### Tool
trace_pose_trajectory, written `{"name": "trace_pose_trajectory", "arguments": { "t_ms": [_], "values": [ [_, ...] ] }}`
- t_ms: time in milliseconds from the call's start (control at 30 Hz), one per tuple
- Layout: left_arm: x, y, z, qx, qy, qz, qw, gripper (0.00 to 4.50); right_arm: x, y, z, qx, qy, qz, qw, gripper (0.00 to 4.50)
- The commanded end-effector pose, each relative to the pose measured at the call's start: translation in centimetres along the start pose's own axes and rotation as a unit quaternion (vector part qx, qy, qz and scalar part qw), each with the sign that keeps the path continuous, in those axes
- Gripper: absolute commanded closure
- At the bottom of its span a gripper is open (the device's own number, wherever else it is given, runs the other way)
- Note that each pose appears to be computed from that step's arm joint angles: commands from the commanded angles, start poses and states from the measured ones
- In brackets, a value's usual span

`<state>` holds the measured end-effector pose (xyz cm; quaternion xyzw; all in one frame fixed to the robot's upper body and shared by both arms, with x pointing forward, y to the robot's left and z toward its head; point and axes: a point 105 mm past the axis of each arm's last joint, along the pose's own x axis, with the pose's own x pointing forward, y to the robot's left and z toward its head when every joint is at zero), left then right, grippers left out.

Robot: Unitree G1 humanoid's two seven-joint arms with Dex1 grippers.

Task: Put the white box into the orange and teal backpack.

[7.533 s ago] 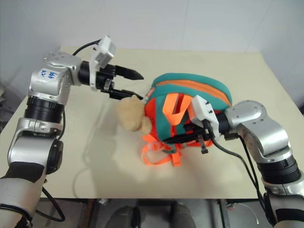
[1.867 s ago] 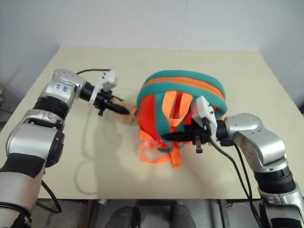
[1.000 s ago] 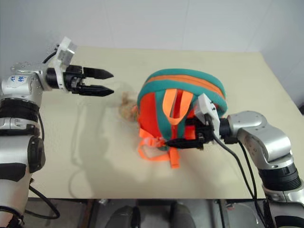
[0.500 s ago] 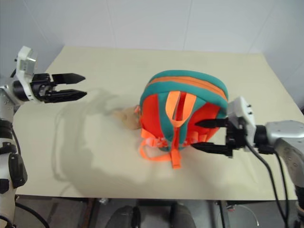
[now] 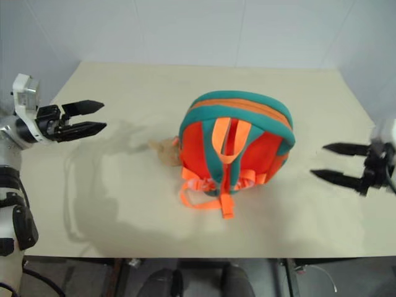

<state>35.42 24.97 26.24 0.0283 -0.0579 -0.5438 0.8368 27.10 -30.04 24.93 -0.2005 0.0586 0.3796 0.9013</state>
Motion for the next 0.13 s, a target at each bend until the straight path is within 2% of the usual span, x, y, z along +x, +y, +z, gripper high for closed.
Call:
{"name": "trace_pose_trajectory", "arguments": {
  "t_ms": [33,133],
  "values": [
    [0.18,-0.62,2.27,0.051,-0.027,-0.037,0.998,0.00,-0.66,-1.36,0.96,-0.021,-0.020,-0.028,0.999,0.02],
    [0.14,-0.91,2.10,0.049,-0.010,-0.049,0.998,0.00,-0.81,-1.68,1.44,-0.024,-0.039,-0.041,0.998,0.02]
  ]
}}
